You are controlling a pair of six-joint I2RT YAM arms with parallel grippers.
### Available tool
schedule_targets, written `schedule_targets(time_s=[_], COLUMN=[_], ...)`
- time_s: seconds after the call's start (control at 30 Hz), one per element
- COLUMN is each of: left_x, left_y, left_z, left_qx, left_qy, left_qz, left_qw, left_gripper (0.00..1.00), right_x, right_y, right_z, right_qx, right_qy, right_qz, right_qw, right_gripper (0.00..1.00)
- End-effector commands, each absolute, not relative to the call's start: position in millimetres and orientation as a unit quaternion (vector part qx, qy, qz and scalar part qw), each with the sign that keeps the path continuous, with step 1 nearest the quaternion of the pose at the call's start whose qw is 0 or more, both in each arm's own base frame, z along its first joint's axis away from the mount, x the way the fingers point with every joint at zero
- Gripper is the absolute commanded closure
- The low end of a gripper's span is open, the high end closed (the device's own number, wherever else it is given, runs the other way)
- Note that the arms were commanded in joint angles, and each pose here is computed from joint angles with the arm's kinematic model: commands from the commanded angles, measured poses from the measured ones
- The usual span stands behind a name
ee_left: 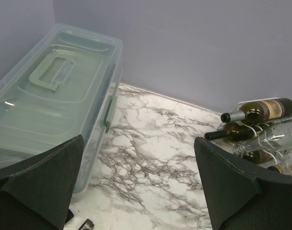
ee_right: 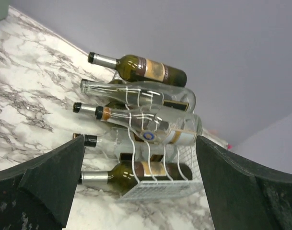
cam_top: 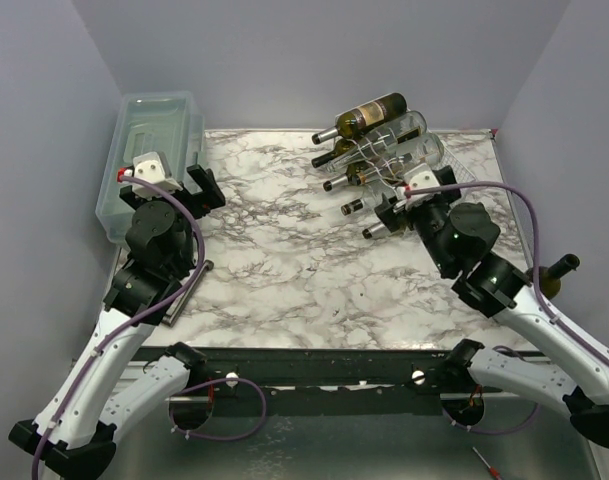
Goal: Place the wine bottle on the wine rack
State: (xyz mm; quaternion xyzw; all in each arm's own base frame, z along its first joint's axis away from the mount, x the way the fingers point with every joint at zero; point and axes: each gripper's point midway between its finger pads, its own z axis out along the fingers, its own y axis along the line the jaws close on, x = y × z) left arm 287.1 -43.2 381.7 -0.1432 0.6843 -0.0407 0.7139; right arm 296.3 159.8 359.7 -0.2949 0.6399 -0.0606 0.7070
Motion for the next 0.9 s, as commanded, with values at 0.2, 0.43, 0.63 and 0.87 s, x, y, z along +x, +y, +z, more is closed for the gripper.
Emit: schedule_targets(time_s=[0.2,0.43,0.63,0.87], left_x=[294,298,300,299], left_y=[-59,-63,-64,-65], left_z=[376,371,369,368], left_qx=[-0.12,-0.114,-0.113,-0.113], left_qy=[0.696,0.703,0.706,0.706], left_qz=[-0.063,-0.061,-0.059,-0.061], left_qw=[0.705,0.699,0.697,0.696], left_gripper=[0.01,0.01,0.01,0.01], right_x=[266,276,304,351], right_y=[74,48,47,-25], right_z=[370,357,354,335], right_qx=[-0.049,0.104,0.164,0.281], right_qy=[0.705,0.719,0.703,0.707], right_qz=[-0.079,-0.144,-0.176,-0.228], right_qw=[0.703,0.672,0.669,0.607], right_gripper=[0.0,0.0,0.0,0.0])
